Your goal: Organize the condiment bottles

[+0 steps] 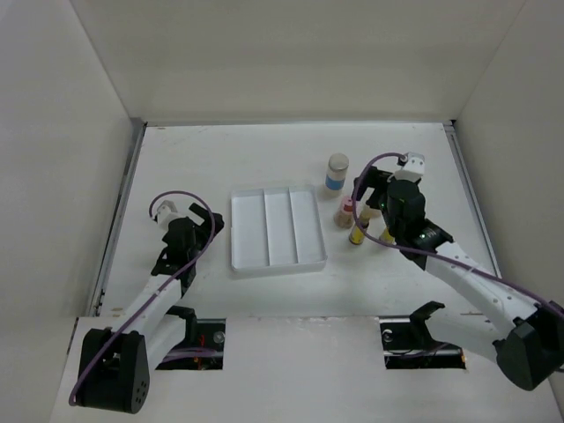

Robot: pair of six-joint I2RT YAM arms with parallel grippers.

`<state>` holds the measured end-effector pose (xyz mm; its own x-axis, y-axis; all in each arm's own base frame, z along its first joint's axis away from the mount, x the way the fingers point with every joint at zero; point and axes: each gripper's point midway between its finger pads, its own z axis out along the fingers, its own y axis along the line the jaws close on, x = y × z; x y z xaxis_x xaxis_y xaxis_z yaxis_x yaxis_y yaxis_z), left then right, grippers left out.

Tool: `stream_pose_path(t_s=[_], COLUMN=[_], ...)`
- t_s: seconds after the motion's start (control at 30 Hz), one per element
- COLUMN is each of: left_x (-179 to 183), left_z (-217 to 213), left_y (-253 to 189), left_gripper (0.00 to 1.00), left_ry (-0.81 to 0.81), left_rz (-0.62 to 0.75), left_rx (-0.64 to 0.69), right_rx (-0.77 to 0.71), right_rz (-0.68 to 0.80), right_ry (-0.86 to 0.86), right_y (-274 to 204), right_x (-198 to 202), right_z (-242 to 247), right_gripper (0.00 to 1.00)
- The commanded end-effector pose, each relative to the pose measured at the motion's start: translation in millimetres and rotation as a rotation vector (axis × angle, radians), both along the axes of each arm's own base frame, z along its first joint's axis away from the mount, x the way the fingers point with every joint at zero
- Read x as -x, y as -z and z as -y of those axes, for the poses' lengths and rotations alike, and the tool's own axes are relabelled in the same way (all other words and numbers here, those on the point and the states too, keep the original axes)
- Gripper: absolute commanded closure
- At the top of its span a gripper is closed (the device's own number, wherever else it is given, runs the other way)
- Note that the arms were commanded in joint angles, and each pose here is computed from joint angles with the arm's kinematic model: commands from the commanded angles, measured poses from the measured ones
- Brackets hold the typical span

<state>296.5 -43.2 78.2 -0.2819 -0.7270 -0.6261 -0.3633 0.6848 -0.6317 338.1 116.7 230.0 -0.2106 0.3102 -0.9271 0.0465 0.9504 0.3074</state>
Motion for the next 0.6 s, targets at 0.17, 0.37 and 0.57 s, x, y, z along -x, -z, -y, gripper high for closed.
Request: stream_pose_path(t_s=[0.17, 0.37, 0.57], left_x=[-11, -12, -13], left_z=[2, 3, 4], left_y=[-23, -22, -24], left_gripper=[0.0, 0.0, 0.0], left_ry=[0.012, 0.013, 0.018], left_rz=[0.072, 0.084, 0.091], left_rx=[-0.016, -0.014, -0.011], right_rx=[-0.012, 0.036, 0.091], right_rz=[0.06, -0.007, -0.054], right_ry=[-0.17, -0.202, -0.198], right_y=[-32, -20, -4], right_x=[-33, -56, -87], right_z=[-48, -63, -76], right_gripper=[0.07, 0.72, 0.06])
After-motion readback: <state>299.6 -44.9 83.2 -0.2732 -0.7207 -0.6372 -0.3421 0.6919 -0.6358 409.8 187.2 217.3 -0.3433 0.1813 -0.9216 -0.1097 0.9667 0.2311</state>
